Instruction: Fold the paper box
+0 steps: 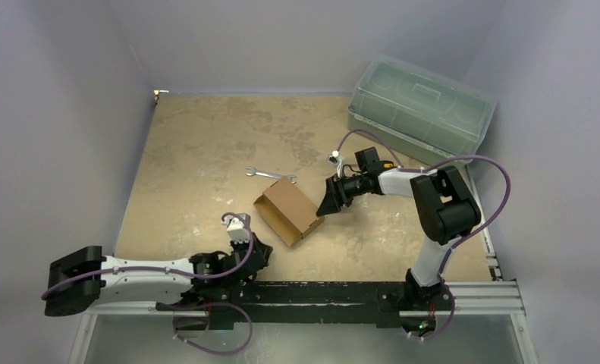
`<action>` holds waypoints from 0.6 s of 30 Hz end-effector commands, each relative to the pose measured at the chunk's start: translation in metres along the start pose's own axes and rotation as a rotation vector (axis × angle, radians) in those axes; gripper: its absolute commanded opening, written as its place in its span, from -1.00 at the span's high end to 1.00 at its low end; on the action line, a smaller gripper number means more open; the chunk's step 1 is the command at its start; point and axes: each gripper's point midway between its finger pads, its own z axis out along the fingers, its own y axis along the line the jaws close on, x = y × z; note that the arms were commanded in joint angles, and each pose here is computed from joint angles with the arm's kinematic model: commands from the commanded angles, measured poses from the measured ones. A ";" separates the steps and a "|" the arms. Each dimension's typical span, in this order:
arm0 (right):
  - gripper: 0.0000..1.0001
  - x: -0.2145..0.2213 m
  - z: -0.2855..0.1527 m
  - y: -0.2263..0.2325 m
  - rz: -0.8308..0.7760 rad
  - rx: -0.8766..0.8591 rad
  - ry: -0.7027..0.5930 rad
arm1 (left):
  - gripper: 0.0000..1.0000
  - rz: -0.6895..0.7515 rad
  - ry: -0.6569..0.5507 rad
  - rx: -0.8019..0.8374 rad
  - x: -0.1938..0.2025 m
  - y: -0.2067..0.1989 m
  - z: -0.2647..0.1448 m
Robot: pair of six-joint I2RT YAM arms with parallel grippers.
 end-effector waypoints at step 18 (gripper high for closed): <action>-0.42 -0.009 0.002 -0.002 -0.012 0.018 -0.010 | 1.00 -0.155 0.100 0.134 0.009 -0.087 0.043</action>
